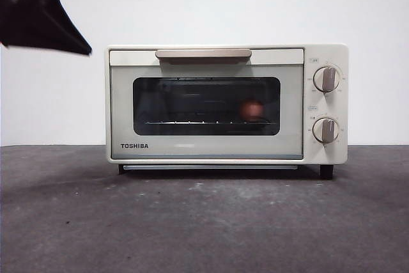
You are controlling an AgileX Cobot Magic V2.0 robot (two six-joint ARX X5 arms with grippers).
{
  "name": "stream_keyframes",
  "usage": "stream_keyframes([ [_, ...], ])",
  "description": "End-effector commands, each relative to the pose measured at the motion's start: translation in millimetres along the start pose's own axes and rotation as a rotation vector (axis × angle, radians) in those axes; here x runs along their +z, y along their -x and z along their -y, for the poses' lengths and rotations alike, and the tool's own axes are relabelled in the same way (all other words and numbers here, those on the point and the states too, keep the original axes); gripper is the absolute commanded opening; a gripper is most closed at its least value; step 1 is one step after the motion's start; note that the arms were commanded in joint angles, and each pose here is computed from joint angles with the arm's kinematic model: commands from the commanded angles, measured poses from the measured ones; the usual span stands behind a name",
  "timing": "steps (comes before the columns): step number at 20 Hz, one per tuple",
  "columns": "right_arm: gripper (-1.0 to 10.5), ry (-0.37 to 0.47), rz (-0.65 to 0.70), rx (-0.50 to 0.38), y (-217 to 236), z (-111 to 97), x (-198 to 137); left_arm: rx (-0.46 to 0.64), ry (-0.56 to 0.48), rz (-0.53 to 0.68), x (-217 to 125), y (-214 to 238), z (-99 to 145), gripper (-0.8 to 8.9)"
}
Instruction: Eggoven
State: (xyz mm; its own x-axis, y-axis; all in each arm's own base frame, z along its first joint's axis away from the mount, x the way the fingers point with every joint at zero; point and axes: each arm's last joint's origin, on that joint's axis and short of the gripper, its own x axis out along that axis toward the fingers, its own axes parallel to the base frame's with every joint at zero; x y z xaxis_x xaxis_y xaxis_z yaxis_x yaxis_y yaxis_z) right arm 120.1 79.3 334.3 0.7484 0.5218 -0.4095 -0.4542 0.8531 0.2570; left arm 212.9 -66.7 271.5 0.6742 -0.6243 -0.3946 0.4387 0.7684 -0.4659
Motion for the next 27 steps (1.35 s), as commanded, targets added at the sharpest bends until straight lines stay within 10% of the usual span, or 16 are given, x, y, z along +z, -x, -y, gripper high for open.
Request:
stream_keyframes([
  [1, 2.0, 0.049, 0.009, 0.013, -3.4, -1.3, -0.6, 0.004, -0.072, 0.026, 2.1, 15.7, 15.7, 0.07],
  [13, 0.0, 0.12, 0.094, 0.202, -39.7, -3.7, -40.9, 0.033, -0.116, 0.076, -11.9, 66.6, 44.2, 0.07],
  [27, 0.0, 0.117, 0.13, 0.152, -42.2, -2.0, -42.4, 0.03, -0.119, 0.085, -14.1, 74.1, 46.5, 0.07],
])
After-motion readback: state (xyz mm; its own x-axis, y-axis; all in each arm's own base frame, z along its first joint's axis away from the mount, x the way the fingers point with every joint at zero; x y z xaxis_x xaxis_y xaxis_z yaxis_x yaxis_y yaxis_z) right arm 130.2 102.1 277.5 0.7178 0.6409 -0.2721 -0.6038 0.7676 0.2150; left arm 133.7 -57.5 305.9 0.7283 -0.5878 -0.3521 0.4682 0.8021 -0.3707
